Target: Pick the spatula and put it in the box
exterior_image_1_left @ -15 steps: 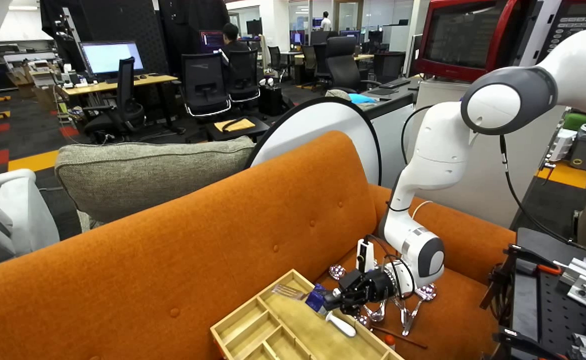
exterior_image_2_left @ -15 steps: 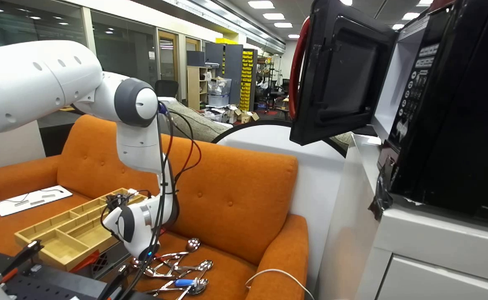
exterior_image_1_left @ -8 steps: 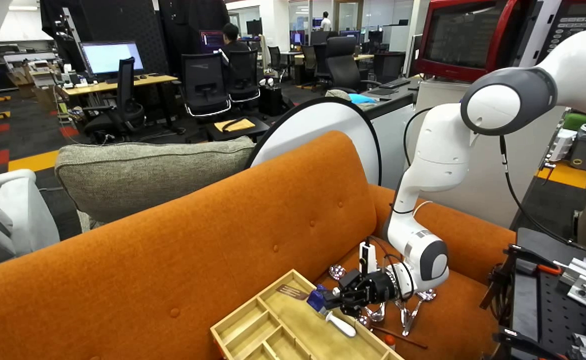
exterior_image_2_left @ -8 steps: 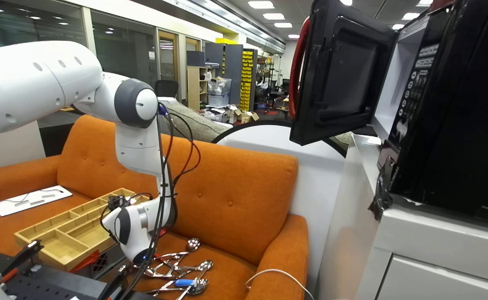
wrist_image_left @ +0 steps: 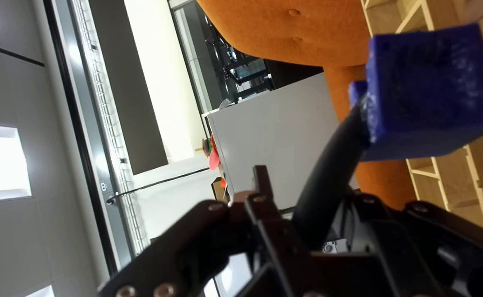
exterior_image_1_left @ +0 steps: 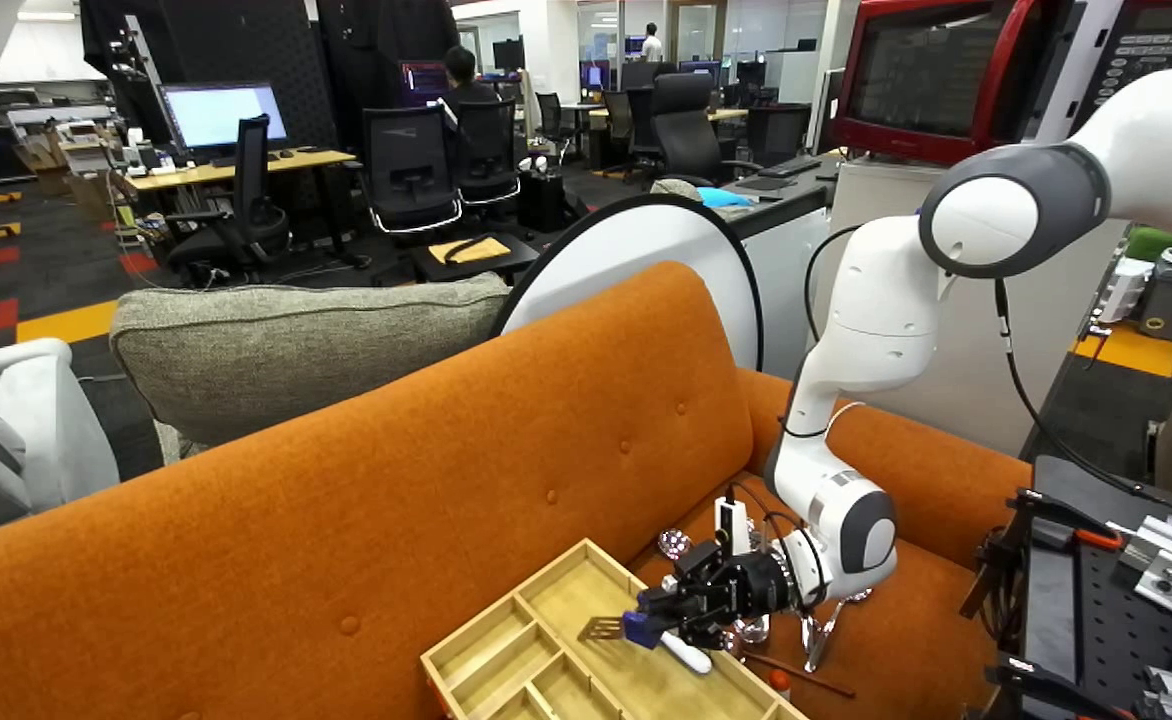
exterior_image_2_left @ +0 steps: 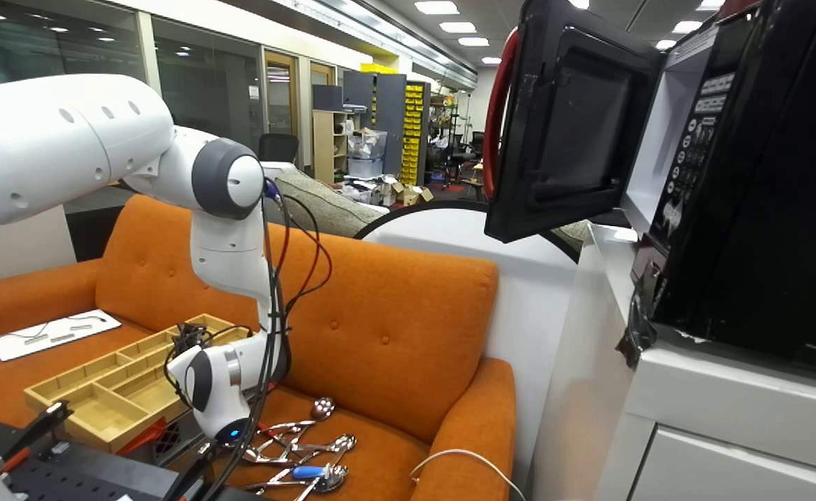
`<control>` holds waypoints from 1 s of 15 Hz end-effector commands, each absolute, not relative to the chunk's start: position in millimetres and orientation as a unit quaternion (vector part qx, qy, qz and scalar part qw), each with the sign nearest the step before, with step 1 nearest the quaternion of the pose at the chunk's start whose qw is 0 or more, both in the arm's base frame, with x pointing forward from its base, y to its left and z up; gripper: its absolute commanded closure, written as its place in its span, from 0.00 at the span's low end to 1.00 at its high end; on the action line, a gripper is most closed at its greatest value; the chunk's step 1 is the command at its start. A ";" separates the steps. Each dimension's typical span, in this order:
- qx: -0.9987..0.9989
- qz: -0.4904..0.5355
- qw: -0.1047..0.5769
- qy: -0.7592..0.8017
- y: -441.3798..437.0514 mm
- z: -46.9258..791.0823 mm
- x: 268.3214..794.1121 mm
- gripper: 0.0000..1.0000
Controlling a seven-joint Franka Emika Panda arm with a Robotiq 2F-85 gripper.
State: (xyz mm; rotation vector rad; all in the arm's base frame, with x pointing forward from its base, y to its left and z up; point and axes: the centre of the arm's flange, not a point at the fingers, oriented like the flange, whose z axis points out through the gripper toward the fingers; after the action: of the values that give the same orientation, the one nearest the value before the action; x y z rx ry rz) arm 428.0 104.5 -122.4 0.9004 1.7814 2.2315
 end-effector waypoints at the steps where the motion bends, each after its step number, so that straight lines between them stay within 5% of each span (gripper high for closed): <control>1: 0.311 0.760 0.063 0.568 105.3 -123.0 436.6 0.32; 6: 0.308 0.769 0.046 0.559 107.1 -119.2 442.4 0.01; 15: 0.149 0.704 -0.046 0.693 103.1 -103.6 452.6 0.00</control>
State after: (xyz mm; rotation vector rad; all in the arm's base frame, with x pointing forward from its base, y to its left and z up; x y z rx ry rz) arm 444.9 109.0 -113.1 0.6134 2.0697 2.3271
